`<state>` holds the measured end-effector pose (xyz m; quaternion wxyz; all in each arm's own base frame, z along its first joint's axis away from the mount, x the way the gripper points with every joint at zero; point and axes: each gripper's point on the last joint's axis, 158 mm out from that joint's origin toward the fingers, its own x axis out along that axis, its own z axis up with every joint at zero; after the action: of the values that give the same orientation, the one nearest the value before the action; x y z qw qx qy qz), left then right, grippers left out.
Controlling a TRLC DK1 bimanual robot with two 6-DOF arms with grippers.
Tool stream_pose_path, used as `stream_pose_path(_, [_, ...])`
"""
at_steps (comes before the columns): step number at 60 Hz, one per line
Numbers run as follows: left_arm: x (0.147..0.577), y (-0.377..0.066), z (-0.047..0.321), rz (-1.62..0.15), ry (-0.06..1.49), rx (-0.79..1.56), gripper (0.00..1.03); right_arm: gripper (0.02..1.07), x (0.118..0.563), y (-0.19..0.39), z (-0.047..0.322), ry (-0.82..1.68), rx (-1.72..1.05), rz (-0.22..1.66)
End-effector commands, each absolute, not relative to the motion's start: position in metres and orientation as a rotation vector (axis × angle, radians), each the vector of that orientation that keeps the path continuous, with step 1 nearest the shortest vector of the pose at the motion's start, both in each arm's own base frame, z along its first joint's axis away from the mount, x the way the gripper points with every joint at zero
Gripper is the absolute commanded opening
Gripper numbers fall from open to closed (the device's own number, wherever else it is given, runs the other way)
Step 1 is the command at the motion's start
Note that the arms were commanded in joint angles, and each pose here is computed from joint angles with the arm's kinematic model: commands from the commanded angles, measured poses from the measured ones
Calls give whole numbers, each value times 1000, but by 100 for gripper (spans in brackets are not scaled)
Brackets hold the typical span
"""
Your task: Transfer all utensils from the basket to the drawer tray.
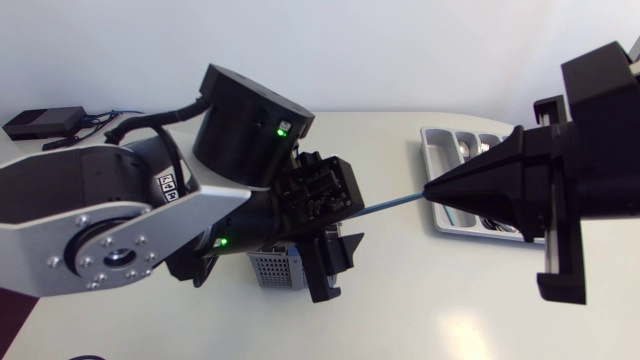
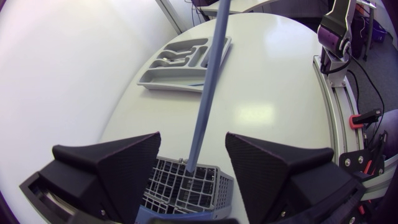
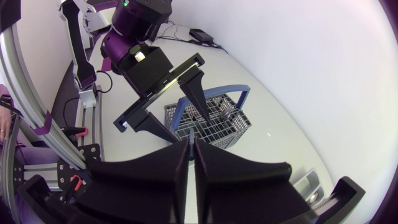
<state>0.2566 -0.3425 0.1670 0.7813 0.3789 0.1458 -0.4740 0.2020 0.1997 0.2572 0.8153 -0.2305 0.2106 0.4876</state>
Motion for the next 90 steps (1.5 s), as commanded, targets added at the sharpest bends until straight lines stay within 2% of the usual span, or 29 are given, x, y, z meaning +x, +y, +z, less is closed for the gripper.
stream_pose_path(1, [260, -351, 177, -1024, 278, 829, 55, 8, 202, 196, 264, 431, -498, 1035])
stream_pose_path(6, [261, -352, 177, -1023, 274, 827, 48, 8, 202, 196, 264, 434, -495, 1037])
stream_pose_path(10, [262, -354, 180, -1019, 261, 817, 34, 8, 203, 195, 265, 432, -494, 1032])
stream_pose_path(14, [262, -354, 182, -1017, 255, 811, 27, 8, 203, 195, 266, 432, -494, 1032])
stream_pose_path(23, [263, -353, 180, -1014, 259, 813, 26, 8, 203, 196, 268, 428, -493, 1030])
stream_pose_path(30, [262, -353, 177, -1016, 260, 813, 15, 8, 203, 196, 270, 428, -488, 1030])
stream_pose_path(35, [263, -355, 177, -1016, 258, 809, 3, 8, 204, 196, 270, 428, -486, 1028])
stream_pose_path(43, [266, -356, 176, -1006, 281, 783, 3, 9, 211, 193, 273, 415, -469, 1000])
stream_pose_path(45, [269, -356, 178, -995, 289, 764, 3, 18, 215, 190, 275, 406, -457, 981])
stream_pose_path(47, [274, -354, 181, -981, 295, 740, 3, 33, 219, 187, 278, 391, -445, 960])
stream_pose_path(50, [285, -351, 184, -952, 312, 698, 4, 63, 225, 183, 281, 376, -421, 935])
stream_pose_path(53, [290, -350, 189, -948, 327, 645, 3, 84, 228, 180, 281, 374, -399, 922])
stream_pose_path(55, [294, -349, 192, -947, 337, 607, 3, 90, 233, 178, 281, 369, -382, 906])
stream_pose_path(68, [312, -348, 205, -971, 458, 359, 3, 91, 253, 183, 270, 386, -290, 905])
stream_pose_path(81, [310, -357, 213, -1072, 576, 158, 3, 90, 283, 204, 263, 416, -203, 933])
stream_pose_path(90, [305, -363, 214, -1137, 632, 69, 3, 78, 300, 218, 259, 438, -158, 953])
